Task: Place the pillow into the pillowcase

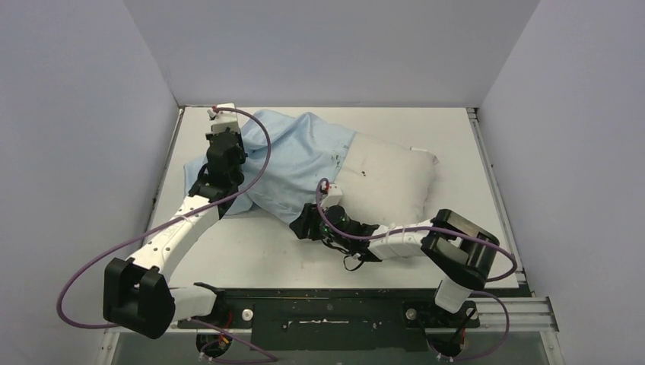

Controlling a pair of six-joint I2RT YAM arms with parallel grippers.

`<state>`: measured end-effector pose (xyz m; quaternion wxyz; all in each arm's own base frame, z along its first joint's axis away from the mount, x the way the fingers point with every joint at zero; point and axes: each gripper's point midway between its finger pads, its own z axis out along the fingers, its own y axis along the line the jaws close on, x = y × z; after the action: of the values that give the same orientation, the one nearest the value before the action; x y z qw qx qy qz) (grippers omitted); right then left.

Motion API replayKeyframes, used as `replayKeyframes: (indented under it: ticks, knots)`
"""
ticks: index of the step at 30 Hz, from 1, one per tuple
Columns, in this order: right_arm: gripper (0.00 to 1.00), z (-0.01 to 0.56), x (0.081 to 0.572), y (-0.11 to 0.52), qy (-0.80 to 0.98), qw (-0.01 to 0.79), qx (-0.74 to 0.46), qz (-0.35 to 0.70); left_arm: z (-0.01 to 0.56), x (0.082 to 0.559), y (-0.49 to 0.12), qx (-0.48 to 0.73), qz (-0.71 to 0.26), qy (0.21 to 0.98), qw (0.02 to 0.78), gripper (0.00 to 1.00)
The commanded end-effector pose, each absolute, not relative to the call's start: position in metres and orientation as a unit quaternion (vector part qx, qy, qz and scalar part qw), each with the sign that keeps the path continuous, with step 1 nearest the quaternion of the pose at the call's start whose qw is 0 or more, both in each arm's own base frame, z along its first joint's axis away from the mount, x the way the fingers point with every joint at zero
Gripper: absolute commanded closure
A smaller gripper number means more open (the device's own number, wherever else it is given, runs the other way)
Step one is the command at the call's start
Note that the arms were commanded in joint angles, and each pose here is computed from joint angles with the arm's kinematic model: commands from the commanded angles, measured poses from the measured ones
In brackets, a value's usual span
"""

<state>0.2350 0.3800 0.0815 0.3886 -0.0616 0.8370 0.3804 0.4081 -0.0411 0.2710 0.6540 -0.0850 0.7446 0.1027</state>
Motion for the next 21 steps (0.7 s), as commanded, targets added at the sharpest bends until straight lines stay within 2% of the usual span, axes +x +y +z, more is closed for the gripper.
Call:
replayKeyframes:
  ticks: [1, 2, 4, 7, 13, 14, 17, 19, 21]
  knots:
    - [0.59, 0.127, 0.261, 0.407, 0.788, 0.452, -0.044, 0.416, 0.299, 0.414, -0.048, -0.09, 0.068, 0.736, 0.668, 0.95]
    - [0.78, 0.128, 0.264, 0.405, 0.787, 0.459, -0.044, 0.41, 0.299, 0.416, -0.048, -0.082, 0.068, 0.741, 0.663, 0.95]
    - [1.0, 0.133, 0.266, 0.392, 0.789, 0.475, -0.039, 0.388, 0.299, 0.421, -0.045, -0.073, 0.072, 0.756, 0.646, 0.94]
    - [1.0, 0.139, 0.262, 0.353, 0.797, 0.497, -0.029, 0.342, 0.308, 0.437, -0.028, -0.083, 0.083, 0.764, 0.635, 0.94]
    - [1.0, 0.136, 0.24, 0.285, 0.802, 0.515, 0.011, 0.302, 0.342, 0.499, -0.007, -0.096, 0.05, 0.718, 0.688, 0.93]
    - [1.0, 0.136, 0.239, 0.281, 0.801, 0.517, 0.013, 0.301, 0.34, 0.512, -0.007, -0.094, 0.042, 0.715, 0.692, 0.91]
    - [1.0, 0.141, 0.239, 0.281, 0.796, 0.523, 0.012, 0.304, 0.312, 0.547, -0.017, -0.067, 0.006, 0.747, 0.662, 0.58]
    - [1.0, 0.152, 0.242, 0.285, 0.79, 0.532, 0.007, 0.306, 0.283, 0.546, -0.019, -0.059, 0.014, 0.81, 0.583, 0.45]
    - [1.0, 0.161, 0.245, 0.287, 0.784, 0.539, 0.007, 0.309, 0.269, 0.534, -0.015, -0.075, 0.026, 0.834, 0.546, 0.38]
